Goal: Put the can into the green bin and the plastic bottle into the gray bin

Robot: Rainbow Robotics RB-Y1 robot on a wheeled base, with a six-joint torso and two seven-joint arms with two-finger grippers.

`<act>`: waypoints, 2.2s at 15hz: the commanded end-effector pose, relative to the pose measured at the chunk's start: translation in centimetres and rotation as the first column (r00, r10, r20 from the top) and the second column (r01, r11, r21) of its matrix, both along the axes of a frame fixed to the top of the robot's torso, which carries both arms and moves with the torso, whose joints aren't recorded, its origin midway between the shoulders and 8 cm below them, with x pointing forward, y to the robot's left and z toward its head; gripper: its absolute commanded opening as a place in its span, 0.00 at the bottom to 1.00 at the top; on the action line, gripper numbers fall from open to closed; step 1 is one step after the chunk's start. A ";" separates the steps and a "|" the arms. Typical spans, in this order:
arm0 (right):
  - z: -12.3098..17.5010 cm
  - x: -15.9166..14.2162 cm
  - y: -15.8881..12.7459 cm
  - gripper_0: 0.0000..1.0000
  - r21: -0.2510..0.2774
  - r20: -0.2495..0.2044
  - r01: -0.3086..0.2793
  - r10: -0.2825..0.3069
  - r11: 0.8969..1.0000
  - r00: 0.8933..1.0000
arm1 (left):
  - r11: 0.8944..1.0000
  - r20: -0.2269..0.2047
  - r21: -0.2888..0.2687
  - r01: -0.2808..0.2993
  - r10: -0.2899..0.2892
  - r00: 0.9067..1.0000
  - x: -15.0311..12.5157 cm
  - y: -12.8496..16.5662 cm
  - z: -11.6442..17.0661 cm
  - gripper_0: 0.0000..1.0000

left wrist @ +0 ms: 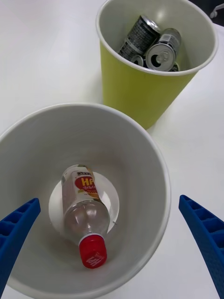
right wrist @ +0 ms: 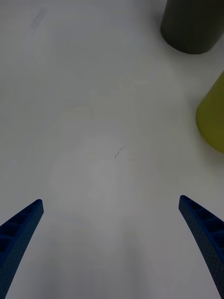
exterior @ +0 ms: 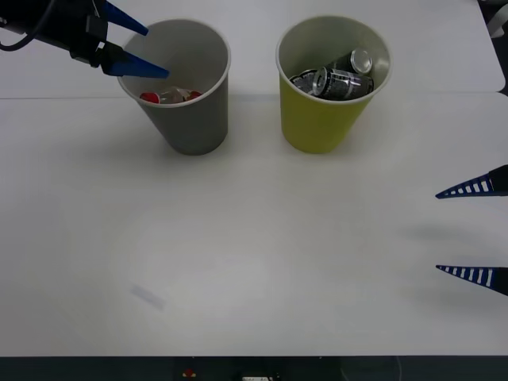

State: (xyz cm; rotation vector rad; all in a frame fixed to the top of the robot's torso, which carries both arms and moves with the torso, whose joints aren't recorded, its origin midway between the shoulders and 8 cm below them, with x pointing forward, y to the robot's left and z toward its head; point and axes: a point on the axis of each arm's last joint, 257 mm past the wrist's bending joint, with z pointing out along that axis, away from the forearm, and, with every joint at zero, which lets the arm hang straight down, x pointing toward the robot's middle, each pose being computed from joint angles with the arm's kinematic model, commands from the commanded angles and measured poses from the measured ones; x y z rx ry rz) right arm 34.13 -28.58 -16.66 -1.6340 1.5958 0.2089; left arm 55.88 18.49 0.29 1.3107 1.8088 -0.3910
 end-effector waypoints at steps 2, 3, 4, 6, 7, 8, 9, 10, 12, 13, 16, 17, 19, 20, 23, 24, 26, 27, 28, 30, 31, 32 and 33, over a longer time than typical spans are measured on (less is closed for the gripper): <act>0.0 0.0 0.0 1.00 0.000 0.000 0.000 0.000 1.000 1.000 | 0.998 0.034 -0.029 0.052 -0.051 0.998 -3.2 1.4 -1.3 1.00; 0.0 0.0 0.0 1.00 0.000 0.000 0.000 0.000 1.000 1.000 | 0.997 0.035 -0.033 0.063 -0.062 0.997 -4.3 1.6 -1.9 1.00; 0.0 0.0 0.0 1.00 0.000 0.000 0.000 0.000 1.000 1.000 | 0.996 0.048 -0.039 0.074 -0.072 0.996 -5.4 1.8 -2.3 1.00; 0.0 0.0 0.0 1.00 0.000 0.000 0.000 0.000 1.000 1.000 | 0.995 0.065 -0.041 0.087 -0.085 0.994 -7.5 2.5 -3.3 1.00; 0.0 0.0 0.0 1.00 0.000 0.000 0.000 0.000 1.000 1.000 | 0.994 0.073 -0.039 0.102 -0.099 0.992 -8.7 2.7 -4.0 1.00; 0.0 0.0 0.0 1.00 0.000 0.000 0.000 0.000 1.000 1.000 | 0.993 0.087 -0.035 0.117 -0.114 0.990 -9.6 2.9 -4.6 1.00; 0.0 0.0 0.0 1.00 0.000 0.000 0.000 0.000 1.000 1.000 | 0.991 0.094 -0.027 0.130 -0.127 0.987 -10.5 3.4 -5.3 1.00; 0.0 0.0 0.0 1.00 0.000 0.000 0.000 0.000 1.000 1.000 | 0.988 0.096 -0.025 0.150 -0.147 0.984 -11.5 3.6 -6.1 1.00; 0.0 0.0 0.0 1.00 0.000 0.000 0.000 0.000 1.000 1.000 | 0.982 0.101 -0.012 0.187 -0.185 0.978 -13.1 4.1 -7.4 1.00; 0.0 0.0 0.0 1.00 0.000 0.000 0.000 0.000 1.000 1.000 | 0.978 0.107 0.004 0.207 -0.206 0.973 -13.9 4.5 -8.0 1.00; 0.0 0.0 0.0 1.00 0.000 0.000 0.000 0.000 1.000 1.000 | 0.966 0.120 0.035 0.256 -0.258 0.959 -16.1 5.1 -9.7 1.00; 0.0 0.0 0.0 1.00 0.000 0.000 0.000 0.000 1.000 1.000 | 0.964 0.125 0.042 0.263 -0.266 0.956 -16.5 5.3 -10.1 1.00; 0.0 0.0 0.0 1.00 0.000 0.000 0.000 0.000 1.000 1.000 | 0.958 0.136 0.065 0.279 -0.286 0.949 -17.5 5.9 -10.9 1.00; 0.0 0.0 0.0 1.00 0.000 0.000 0.000 0.000 1.000 1.000 | 0.957 0.129 0.069 0.281 -0.288 0.949 -18.0 6.2 -11.3 1.00; 0.0 0.0 0.0 1.00 0.000 0.000 0.000 0.000 1.000 1.000 | 0.957 0.114 0.071 0.280 -0.287 0.951 -19.4 6.5 -12.6 1.00; 0.0 0.0 0.0 1.00 0.000 0.000 0.000 0.000 1.000 1.000 | 0.958 0.125 0.077 0.276 -0.284 0.950 -19.6 6.5 -13.0 1.00; 0.0 0.0 0.0 1.00 0.000 0.000 0.000 0.000 1.000 1.000 | 0.959 0.146 0.073 0.273 -0.281 0.949 -19.9 6.1 -13.7 1.00; 0.0 0.0 0.0 1.00 0.000 0.000 0.000 0.000 1.000 1.000 | 0.959 0.154 0.070 0.275 -0.283 0.947 -20.0 5.8 -14.0 1.00; 0.0 0.0 0.0 1.00 0.000 0.000 0.000 0.000 1.000 1.000 | 0.958 0.160 0.069 0.278 -0.286 0.945 -20.1 5.4 -14.3 1.00; 0.0 0.0 0.0 1.00 0.000 0.000 0.000 0.000 1.000 1.000 | 0.960 0.159 0.054 0.275 -0.281 0.947 -20.3 5.2 -14.7 1.00; 0.0 0.0 0.0 1.00 0.000 0.000 0.000 0.000 1.000 1.000 | 0.958 0.160 0.055 0.281 -0.287 0.945 -20.5 5.0 -14.7 1.00; 0.0 0.0 0.0 1.00 0.000 0.000 0.000 0.000 1.000 1.000 | 0.957 0.159 0.056 0.284 -0.289 0.944 -20.5 5.0 -14.7 1.00; 0.0 0.0 0.0 1.00 0.000 0.000 0.000 0.000 1.000 1.000 | 0.957 0.160 0.055 0.285 -0.290 0.944 -20.5 5.0 -14.6 1.00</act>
